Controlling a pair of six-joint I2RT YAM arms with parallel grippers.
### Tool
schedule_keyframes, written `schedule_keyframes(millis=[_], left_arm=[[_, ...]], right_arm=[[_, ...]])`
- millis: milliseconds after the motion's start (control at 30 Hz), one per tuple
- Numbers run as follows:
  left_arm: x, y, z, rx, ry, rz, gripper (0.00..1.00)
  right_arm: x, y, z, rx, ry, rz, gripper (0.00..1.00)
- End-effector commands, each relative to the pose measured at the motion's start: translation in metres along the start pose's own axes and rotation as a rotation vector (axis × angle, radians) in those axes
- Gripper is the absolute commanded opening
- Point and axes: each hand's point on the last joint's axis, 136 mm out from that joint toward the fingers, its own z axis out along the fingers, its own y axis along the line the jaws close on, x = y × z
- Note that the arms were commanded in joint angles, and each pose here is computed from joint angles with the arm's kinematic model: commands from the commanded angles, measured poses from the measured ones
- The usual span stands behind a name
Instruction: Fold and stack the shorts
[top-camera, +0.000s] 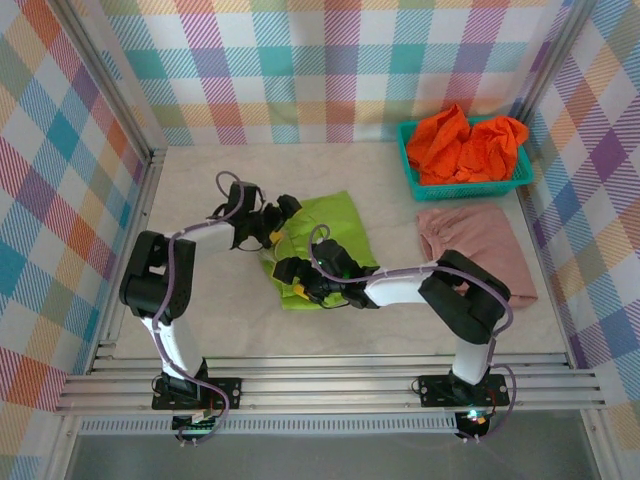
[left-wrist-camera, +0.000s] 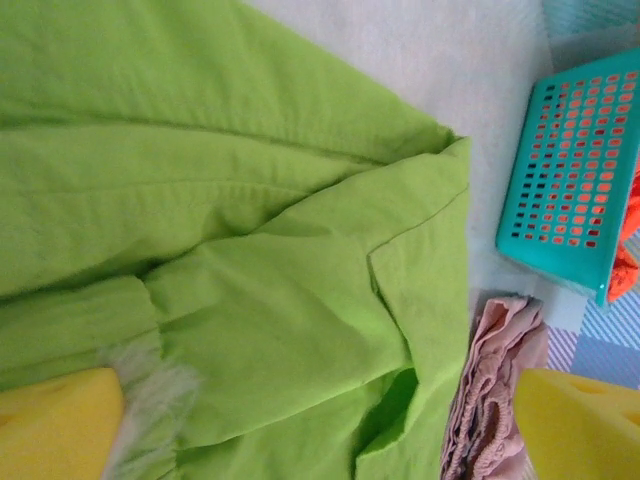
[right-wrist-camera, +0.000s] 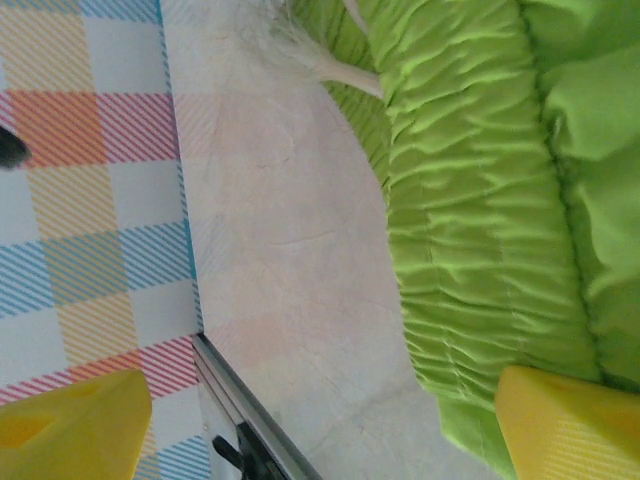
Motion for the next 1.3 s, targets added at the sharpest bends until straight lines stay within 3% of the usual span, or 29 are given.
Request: schedule_keyframes(millis=[0,100,233,467,700,967,1100,1267], left_arm=[[-0.023,-0.053,-0.050,0.071,-0.073,0.096,1.00],[-0.018,-0.081,-0.075,0.127,-0.076,0.122,1.00],[-0.001,-0.089,-0.090,0.139,-0.076,0.128,1.00],[0.050,-0.061,-0.058,0.106,-0.007,0.094,1.00],[0.080,0.003,-0.030,-0.025,0.037,0.070,1.00],[0.084,0.066,-0.027,-0.188,0.054,0.087,1.00],[0.069,0.063,-0.038,-0.192,0.050,0.124,1.00],[0.055,0.016,-0.062,-0.129,0.058,0.261,1.00]], right_arm=[[-0.007,0.045,-0.044,-0.046,-0.042,-0.180,0.90],[-0.029,0.050,-0.088,-0.024,-0.108,-0.224,0.92],[-0.076,0.021,-0.135,0.055,-0.211,-0.175,0.98],[-0.114,-0.024,-0.127,0.054,-0.160,-0.034,0.99],[-0.100,-0.076,-0.098,0.104,-0.082,0.088,0.99],[-0.056,-0.127,-0.100,0.163,-0.031,0.216,0.98],[-0.036,-0.113,-0.107,0.162,-0.002,0.143,0.98],[-0.043,-0.072,-0.138,0.244,-0.033,-0.137,1.00]])
